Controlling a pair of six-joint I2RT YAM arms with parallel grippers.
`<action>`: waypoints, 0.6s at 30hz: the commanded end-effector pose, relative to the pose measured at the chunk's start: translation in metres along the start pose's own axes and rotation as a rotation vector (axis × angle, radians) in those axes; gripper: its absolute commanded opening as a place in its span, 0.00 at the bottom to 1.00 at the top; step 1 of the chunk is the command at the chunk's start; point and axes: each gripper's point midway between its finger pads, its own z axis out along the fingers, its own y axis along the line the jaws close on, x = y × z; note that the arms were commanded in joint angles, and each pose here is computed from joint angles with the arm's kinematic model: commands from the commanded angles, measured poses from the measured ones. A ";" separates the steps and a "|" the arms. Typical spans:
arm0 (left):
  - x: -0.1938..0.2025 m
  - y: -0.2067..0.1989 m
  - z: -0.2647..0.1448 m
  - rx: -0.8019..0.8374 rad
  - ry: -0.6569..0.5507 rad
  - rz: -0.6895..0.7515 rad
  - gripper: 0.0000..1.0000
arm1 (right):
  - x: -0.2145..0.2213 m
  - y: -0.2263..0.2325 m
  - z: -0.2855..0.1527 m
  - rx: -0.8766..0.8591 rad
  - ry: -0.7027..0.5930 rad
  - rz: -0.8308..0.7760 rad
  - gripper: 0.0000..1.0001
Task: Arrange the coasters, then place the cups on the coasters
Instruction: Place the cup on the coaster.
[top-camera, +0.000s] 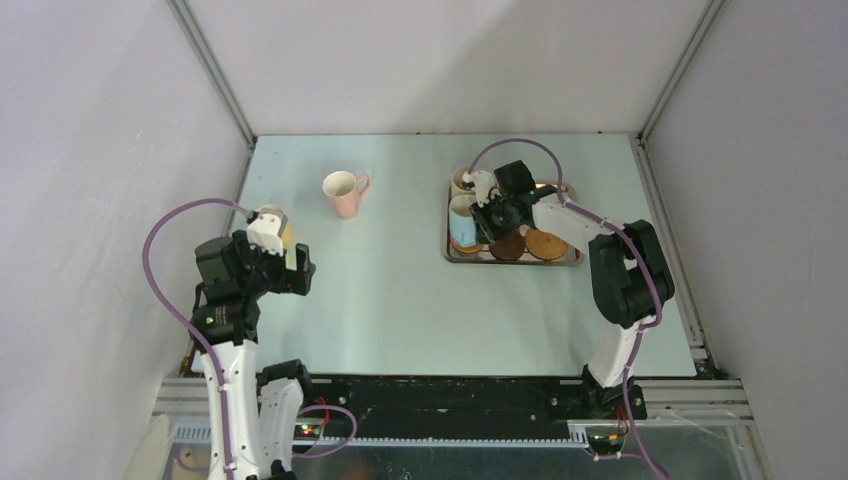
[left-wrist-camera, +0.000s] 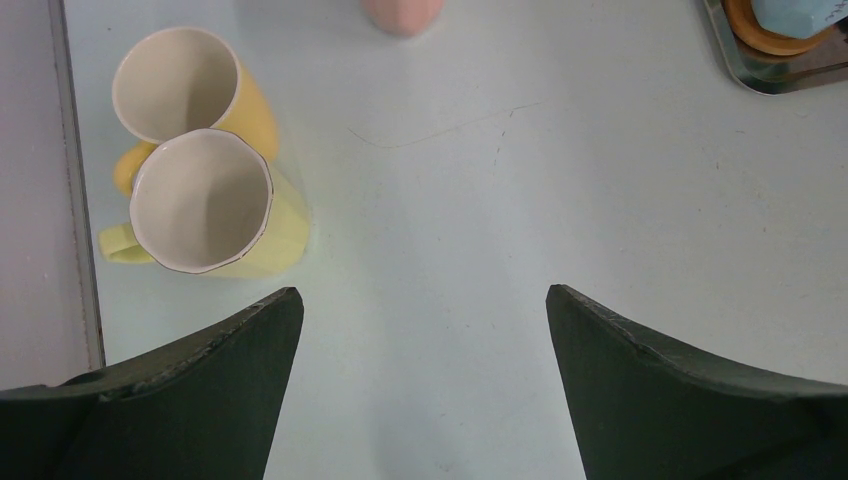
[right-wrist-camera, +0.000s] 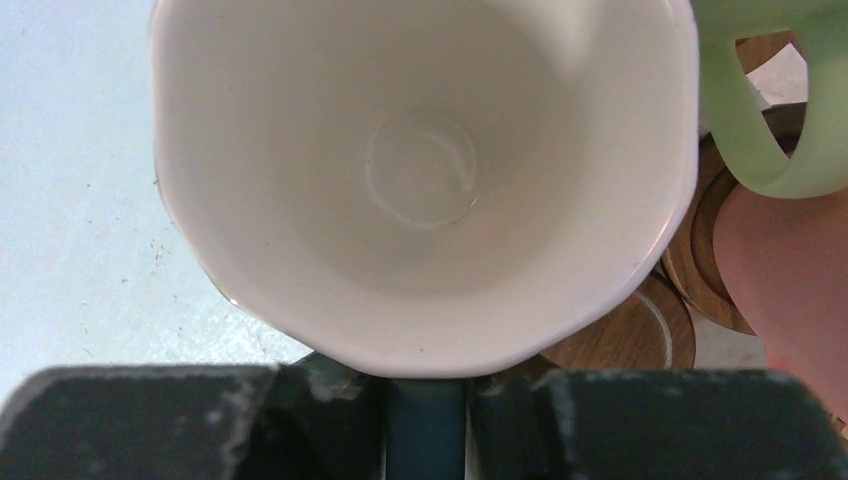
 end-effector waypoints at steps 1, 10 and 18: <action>-0.007 0.003 0.001 -0.007 -0.027 0.016 1.00 | -0.025 0.004 -0.011 -0.008 -0.041 -0.053 0.31; -0.006 0.002 0.002 0.004 -0.025 0.016 1.00 | -0.027 0.002 -0.018 0.015 -0.040 -0.076 0.56; -0.006 0.002 0.002 0.005 -0.023 0.016 1.00 | -0.037 0.014 -0.034 -0.024 -0.079 -0.093 0.67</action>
